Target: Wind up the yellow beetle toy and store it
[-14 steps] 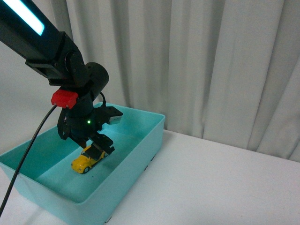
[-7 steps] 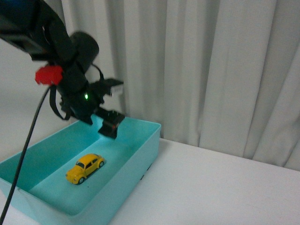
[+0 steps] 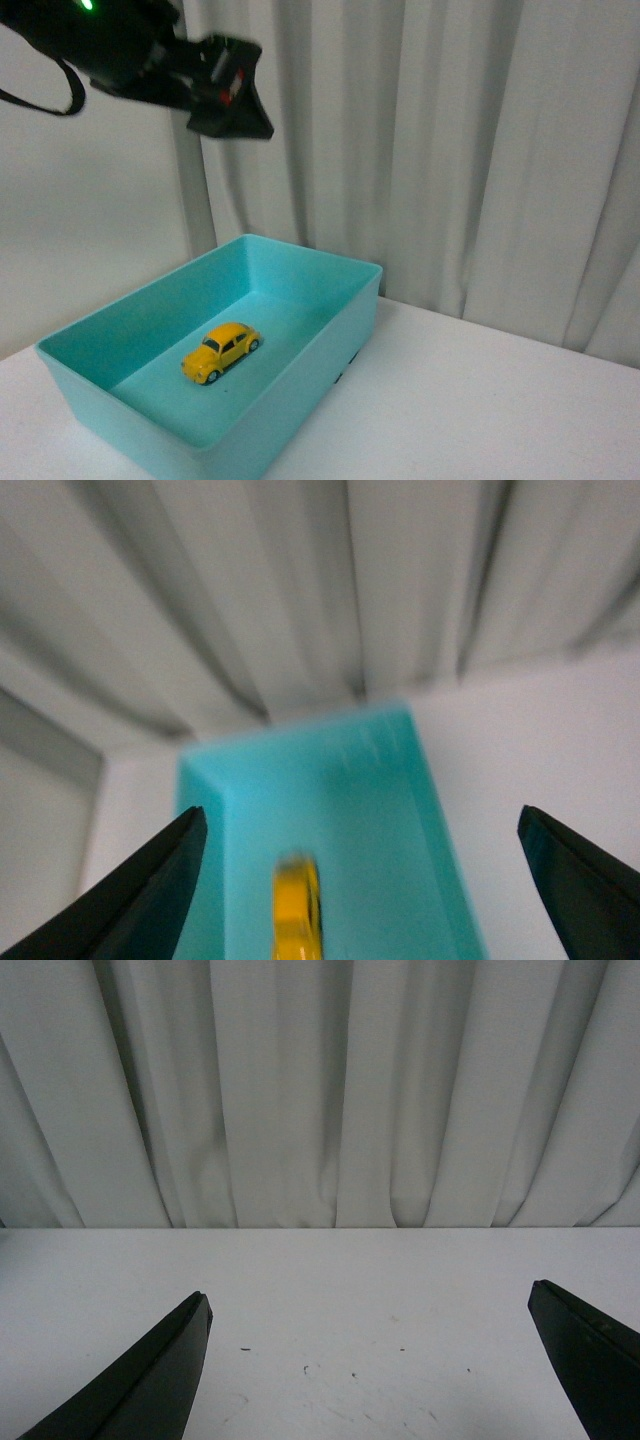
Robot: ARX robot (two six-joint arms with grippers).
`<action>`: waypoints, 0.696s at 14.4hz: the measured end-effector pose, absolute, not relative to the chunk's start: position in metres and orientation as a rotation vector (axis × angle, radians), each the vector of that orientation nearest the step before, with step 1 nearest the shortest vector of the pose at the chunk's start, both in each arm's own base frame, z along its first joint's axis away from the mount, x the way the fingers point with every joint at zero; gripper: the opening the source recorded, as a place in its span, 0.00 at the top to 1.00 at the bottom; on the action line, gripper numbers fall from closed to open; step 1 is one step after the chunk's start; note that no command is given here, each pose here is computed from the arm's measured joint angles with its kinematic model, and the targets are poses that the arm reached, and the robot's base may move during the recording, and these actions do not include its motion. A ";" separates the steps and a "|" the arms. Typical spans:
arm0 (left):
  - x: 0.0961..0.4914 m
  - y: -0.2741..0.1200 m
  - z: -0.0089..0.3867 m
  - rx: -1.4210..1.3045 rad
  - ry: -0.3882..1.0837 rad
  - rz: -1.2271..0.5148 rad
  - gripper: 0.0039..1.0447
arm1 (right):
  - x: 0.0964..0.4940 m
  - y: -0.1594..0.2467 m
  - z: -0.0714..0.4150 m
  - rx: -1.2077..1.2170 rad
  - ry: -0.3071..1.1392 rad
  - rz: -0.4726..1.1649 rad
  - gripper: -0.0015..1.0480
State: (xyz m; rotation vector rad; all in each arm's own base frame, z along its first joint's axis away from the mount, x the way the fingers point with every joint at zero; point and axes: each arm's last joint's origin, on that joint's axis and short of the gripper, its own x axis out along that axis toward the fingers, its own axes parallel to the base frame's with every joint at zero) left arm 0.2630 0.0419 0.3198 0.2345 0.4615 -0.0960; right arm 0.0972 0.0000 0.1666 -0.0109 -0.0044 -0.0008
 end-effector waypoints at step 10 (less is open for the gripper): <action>0.142 0.000 0.221 0.005 -0.009 0.001 0.99 | 0.097 0.000 0.167 -0.011 -0.005 -0.001 0.06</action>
